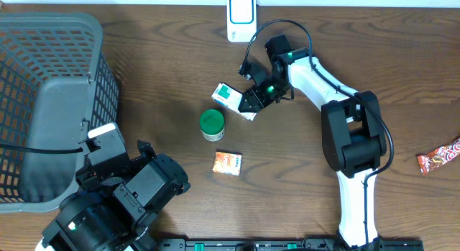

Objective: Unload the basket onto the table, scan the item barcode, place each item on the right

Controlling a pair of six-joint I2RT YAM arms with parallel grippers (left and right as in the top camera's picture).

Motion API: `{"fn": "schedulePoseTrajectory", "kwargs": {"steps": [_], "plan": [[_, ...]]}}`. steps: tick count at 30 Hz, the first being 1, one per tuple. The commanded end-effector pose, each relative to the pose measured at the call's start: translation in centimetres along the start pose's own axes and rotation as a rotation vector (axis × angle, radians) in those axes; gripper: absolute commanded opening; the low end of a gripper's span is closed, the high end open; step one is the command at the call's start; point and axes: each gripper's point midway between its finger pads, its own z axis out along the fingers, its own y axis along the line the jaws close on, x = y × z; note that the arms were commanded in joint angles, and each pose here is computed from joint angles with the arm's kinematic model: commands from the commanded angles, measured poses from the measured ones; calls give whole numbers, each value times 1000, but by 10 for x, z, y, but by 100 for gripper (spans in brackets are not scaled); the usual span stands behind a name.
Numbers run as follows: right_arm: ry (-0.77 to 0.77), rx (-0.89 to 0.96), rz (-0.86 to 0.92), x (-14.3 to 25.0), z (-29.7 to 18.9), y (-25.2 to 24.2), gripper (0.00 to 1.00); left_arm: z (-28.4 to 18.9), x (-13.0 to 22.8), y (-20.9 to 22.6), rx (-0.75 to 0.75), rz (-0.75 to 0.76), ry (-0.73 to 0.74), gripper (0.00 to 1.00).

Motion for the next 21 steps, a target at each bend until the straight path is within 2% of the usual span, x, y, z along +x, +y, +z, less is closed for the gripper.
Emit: {"fn": "schedulePoseTrajectory", "kwargs": {"steps": [1,6,13,21], "plan": [[49,3,45,18,15,-17,47,0,-1,2,-8,-7,-6,85],[41,8,82,19,9,-24,38,0,-1,2,-8,-7,-6,85],[40,11,120,18,-6,-31,19,0,0,2,-9,-6,-6,85],[51,23,124,6,-35,-23,13,0,0,2,-9,-6,-6,85]]}}
